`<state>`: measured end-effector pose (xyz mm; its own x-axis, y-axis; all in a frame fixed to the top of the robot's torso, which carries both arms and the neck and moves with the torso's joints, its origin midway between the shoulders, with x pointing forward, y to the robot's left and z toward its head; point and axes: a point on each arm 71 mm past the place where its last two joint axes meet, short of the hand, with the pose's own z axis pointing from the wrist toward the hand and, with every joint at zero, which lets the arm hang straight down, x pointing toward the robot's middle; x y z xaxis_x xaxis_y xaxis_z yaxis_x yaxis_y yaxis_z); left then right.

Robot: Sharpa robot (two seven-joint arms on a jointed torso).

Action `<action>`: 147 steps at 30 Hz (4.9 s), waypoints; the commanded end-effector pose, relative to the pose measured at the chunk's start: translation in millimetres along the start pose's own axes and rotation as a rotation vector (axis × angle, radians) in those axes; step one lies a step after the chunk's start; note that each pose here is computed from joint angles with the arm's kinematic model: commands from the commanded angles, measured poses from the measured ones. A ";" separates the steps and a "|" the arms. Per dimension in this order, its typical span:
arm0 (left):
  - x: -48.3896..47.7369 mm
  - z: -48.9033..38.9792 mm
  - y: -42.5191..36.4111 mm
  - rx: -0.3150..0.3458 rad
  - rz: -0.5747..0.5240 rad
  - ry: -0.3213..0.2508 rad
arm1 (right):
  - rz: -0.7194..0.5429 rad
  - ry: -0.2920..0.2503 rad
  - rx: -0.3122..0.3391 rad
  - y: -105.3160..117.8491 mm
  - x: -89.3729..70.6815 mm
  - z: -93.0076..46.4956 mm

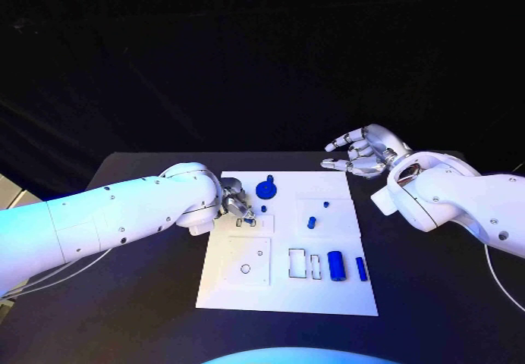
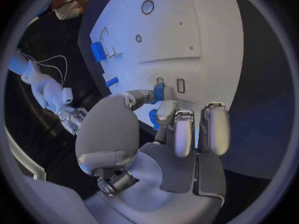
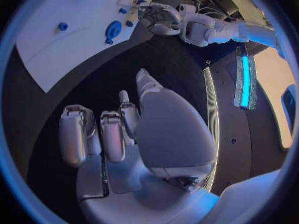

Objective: Assemble the parts on the task board

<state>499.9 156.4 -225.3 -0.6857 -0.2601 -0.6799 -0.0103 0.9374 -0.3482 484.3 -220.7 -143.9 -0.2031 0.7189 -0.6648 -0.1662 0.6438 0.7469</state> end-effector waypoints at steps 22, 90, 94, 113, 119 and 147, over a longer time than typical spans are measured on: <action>7.5 0.0 -8.3 0.026 0.064 -0.011 | -0.014 0.021 -0.012 -0.5 3.1 0.0; 10.1 7.1 -6.8 -0.016 0.083 0.063 | -0.016 0.022 -0.010 -1.8 3.8 -0.5; 10.2 7.9 -7.1 -0.018 0.084 0.067 | -0.016 0.023 -0.009 -2.0 3.9 -0.4; 9.7 10.7 -6.2 -0.038 0.090 0.081 | -0.016 0.026 -0.007 -2.9 4.5 -0.8; 9.4 11.5 -4.4 -0.049 0.093 0.089 | -0.017 0.028 -0.008 -2.8 4.8 -1.2; 8.8 11.9 0.8 -0.065 0.062 0.113 | -0.028 0.037 -0.007 -4.0 5.6 -2.0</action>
<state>502.8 145.1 -233.0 -0.7572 -0.1790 -0.6282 0.0215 0.9544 -0.2978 482.6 -221.3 -150.0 -0.2206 0.7032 -0.6759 -0.1663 0.6557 0.7365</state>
